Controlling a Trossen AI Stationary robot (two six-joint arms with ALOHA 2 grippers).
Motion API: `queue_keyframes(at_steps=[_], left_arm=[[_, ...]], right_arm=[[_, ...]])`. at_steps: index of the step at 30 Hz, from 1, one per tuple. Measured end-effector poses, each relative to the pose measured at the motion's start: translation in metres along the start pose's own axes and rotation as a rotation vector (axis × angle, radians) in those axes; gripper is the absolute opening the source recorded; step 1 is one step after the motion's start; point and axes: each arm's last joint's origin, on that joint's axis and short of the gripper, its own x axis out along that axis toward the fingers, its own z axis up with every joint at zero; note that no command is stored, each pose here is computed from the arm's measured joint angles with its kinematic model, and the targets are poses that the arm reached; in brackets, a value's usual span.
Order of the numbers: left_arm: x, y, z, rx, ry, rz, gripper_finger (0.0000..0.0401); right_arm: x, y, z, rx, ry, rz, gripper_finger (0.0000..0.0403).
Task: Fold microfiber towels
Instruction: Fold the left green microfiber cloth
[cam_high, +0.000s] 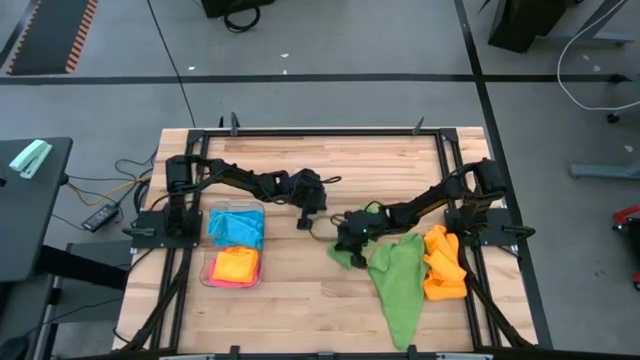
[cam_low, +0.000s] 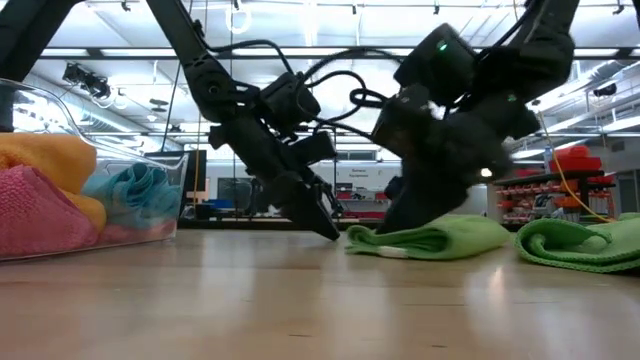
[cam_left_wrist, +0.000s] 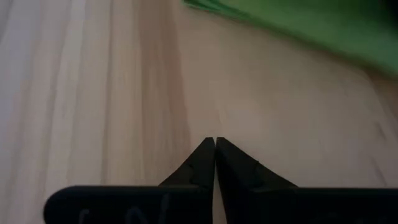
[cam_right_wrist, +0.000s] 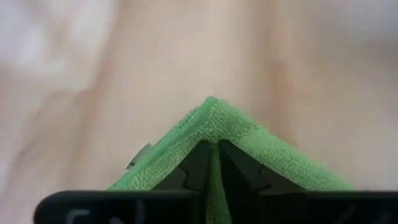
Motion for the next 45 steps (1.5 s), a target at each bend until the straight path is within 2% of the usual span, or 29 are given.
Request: queue_keyframes(at_steps=[4,10,17,24,30,35,45], left_arm=[[0.001,-0.017,0.004,0.116,0.014,-0.068,0.0019],[0.004,-0.051,0.015,0.300,-0.013,-0.132,0.0032],[0.004,-0.098,0.028,0.511,-0.001,-0.047,0.0101],[0.001,-0.132,0.035,0.716,0.012,0.014,0.0176],[-0.002,-0.154,0.046,0.760,-0.001,-0.041,0.0191],[-0.004,-0.166,0.051,0.745,-0.065,-0.152,0.0183],[-0.007,-0.179,0.070,0.708,-0.225,-0.026,0.0206]], right_arm=[[0.001,0.017,-0.004,-0.061,0.017,0.046,0.0048],[-0.024,0.033,0.009,-0.094,-0.038,-0.032,0.0048],[-0.067,0.057,0.018,-0.094,-0.068,-0.144,0.0048],[-0.096,0.076,0.011,-0.074,-0.082,-0.310,0.0048],[-0.100,0.089,0.006,-0.090,-0.116,-0.370,0.0048],[-0.100,0.094,0.003,-0.068,-0.125,-0.381,0.0048],[-0.102,0.100,0.001,-0.079,-0.144,-0.401,0.0048]])
